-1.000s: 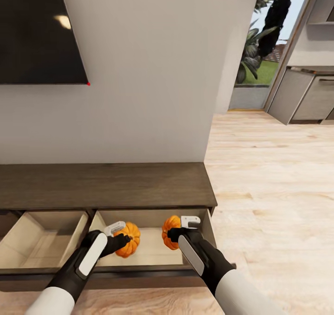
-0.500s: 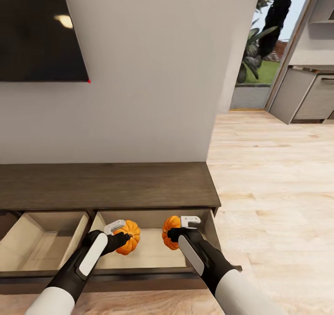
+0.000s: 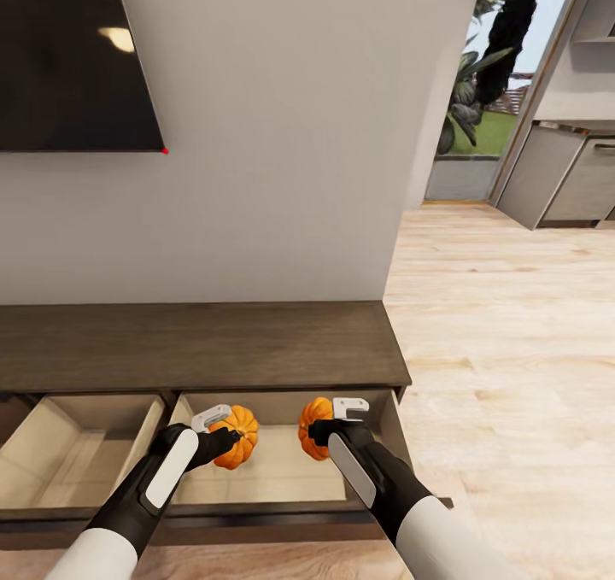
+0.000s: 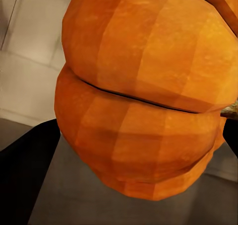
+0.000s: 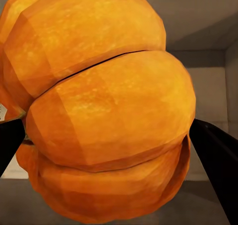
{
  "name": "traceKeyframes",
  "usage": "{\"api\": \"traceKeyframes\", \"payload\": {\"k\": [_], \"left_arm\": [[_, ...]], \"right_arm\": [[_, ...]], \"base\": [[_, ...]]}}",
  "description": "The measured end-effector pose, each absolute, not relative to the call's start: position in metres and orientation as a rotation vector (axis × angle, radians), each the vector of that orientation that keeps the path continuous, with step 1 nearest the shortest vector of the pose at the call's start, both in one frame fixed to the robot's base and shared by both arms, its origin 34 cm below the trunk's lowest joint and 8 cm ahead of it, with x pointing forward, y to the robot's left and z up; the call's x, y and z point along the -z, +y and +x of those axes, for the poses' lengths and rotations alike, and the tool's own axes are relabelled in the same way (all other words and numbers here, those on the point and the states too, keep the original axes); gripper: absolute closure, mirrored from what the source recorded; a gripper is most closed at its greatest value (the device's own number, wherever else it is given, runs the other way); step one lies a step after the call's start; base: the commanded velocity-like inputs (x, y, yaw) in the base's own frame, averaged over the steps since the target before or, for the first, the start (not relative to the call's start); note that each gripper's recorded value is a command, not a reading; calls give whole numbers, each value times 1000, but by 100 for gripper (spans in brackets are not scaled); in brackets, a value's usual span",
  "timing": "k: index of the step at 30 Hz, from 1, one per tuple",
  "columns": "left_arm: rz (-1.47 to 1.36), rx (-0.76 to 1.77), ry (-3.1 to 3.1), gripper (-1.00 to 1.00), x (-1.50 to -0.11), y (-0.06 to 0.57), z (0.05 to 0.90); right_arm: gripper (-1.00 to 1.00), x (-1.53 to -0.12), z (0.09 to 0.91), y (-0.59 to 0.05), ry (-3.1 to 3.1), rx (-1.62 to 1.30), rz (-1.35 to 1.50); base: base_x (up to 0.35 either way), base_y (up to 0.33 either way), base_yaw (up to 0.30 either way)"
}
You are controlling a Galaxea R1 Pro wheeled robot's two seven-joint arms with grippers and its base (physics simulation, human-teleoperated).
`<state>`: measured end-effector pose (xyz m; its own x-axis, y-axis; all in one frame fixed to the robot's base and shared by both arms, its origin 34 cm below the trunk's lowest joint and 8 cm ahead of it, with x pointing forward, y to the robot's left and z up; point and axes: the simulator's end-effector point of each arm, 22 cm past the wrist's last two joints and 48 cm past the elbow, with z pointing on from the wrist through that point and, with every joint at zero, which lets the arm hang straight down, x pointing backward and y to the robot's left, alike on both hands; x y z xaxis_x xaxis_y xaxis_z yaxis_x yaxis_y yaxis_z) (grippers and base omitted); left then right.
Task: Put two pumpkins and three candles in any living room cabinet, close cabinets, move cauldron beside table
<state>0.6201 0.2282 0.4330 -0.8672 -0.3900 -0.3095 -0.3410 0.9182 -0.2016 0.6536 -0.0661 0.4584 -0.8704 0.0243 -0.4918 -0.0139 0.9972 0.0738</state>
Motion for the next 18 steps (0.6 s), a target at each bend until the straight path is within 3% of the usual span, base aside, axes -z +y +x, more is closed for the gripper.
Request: {"api": "traceKeyframes", "payload": {"k": [18], "left_arm": [[-537, 199, 2733, 100, -403, 227, 613]], "right_arm": [[100, -418, 642, -73, 2638, -70, 4]], "base": [[3, 1, 0]]}}
